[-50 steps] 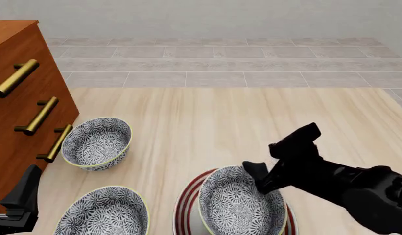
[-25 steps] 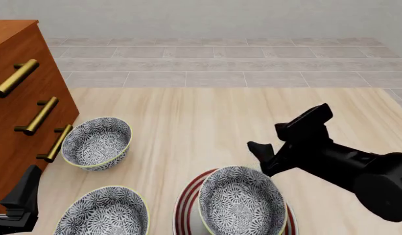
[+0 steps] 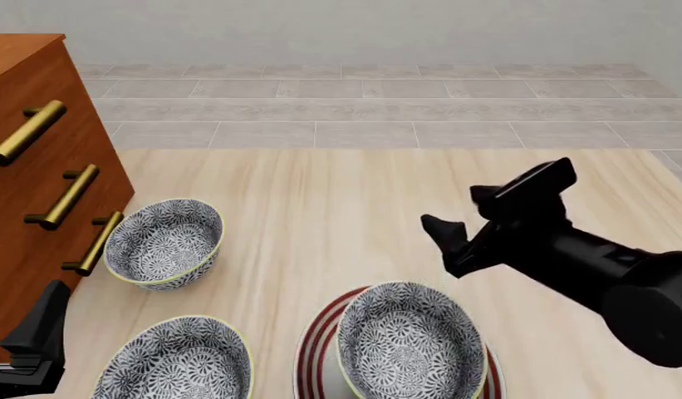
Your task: Pick up the bowl and put it in the front on the plate.
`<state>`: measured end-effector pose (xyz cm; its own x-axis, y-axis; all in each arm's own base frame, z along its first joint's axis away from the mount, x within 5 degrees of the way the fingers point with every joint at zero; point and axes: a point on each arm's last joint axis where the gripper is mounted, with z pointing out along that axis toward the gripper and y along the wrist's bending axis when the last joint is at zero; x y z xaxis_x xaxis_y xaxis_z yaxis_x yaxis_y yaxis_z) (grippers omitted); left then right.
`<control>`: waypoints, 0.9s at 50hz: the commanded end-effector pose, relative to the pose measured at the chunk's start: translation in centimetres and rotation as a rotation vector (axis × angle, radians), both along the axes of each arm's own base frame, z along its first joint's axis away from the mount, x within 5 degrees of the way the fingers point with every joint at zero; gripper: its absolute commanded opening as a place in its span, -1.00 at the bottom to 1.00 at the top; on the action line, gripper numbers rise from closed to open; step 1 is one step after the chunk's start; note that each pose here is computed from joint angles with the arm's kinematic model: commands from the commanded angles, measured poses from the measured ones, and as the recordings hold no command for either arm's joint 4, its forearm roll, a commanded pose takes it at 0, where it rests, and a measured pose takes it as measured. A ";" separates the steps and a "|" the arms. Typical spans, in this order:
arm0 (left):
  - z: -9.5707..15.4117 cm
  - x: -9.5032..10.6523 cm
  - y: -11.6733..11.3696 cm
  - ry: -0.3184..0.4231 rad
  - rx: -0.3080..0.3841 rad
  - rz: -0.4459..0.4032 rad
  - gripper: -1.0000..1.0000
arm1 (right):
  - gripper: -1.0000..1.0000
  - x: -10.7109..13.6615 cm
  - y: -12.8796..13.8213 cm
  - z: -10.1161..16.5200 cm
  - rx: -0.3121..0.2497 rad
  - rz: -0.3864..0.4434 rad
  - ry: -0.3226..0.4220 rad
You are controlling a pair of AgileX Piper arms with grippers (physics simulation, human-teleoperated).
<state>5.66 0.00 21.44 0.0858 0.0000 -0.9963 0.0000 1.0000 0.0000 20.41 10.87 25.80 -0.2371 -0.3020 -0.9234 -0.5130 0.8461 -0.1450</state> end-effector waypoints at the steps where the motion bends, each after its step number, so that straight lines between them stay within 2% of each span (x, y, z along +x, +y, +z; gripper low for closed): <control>1: 0.0 0.0 0.0 0.000 0.000 0.000 1.00 | 1.00 0.3 -0.3 0.6 0.039 -0.019 -0.062; 6: 0.0 0.0 0.0 0.000 0.000 0.000 1.00 | 1.00 0.3 -0.4 0.7 0.045 -0.023 -0.084; 23: 0.0 0.0 0.0 0.000 0.000 0.000 1.00 | 1.00 0.2 -1.8 1.9 0.125 -0.080 -0.200; 32: 0.0 0.0 0.0 0.000 0.000 0.000 1.00 | 1.00 0.2 -2.6 2.1 0.129 -0.109 -0.254; 45: 0.0 0.0 0.0 0.000 0.000 0.000 1.00 | 1.00 1.6 -3.2 1.5 0.144 -0.161 -0.252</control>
<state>5.66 0.00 21.44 0.0858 0.0000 -0.9963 0.0000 1.0000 0.0000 21.17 8.17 27.63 -0.0339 -0.1563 -0.9871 -0.3678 0.9204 -0.1331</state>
